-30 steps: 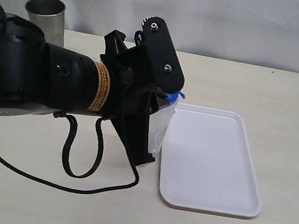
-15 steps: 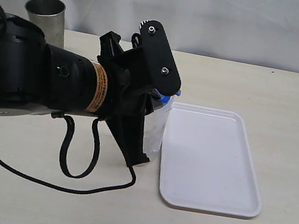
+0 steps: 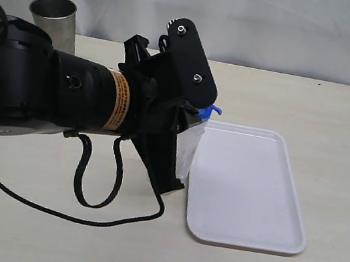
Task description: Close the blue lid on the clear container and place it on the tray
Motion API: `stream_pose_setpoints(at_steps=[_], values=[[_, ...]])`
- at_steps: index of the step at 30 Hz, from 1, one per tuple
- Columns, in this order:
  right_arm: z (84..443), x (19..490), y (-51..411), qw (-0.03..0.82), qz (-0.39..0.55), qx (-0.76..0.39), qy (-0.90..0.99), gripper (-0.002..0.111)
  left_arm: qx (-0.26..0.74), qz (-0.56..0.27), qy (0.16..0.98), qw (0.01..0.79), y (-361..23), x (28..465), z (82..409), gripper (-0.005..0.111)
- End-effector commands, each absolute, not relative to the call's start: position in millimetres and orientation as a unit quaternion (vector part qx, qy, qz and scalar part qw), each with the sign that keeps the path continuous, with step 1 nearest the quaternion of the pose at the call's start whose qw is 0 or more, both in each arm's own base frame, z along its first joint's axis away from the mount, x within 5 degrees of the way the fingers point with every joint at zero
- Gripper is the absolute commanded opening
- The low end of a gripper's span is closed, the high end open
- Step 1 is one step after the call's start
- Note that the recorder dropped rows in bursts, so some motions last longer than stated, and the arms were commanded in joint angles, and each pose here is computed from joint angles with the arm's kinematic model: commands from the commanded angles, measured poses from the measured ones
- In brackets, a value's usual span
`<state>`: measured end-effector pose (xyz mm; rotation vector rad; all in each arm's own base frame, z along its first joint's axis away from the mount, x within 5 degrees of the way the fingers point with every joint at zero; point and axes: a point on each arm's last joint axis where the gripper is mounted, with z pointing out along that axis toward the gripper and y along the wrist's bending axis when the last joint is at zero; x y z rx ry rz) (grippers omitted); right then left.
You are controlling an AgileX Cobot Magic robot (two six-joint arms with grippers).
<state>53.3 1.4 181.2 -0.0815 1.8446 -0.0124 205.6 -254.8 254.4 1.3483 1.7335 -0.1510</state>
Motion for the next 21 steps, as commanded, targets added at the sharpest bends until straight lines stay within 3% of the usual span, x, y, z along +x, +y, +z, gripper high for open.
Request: stream_pose_setpoints(at_steps=[1,21], values=[[181.6,53.3,1.2,0.608,-0.006,-0.033,0.793,0.005,0.537,-0.062,0.713,0.448,-252.8,205.2,254.6,0.000],[181.6,53.3,1.2,0.608,-0.006,-0.033,0.793,0.005,0.566,-0.047,0.695,0.441,-257.5,197.1,253.2,0.000]])
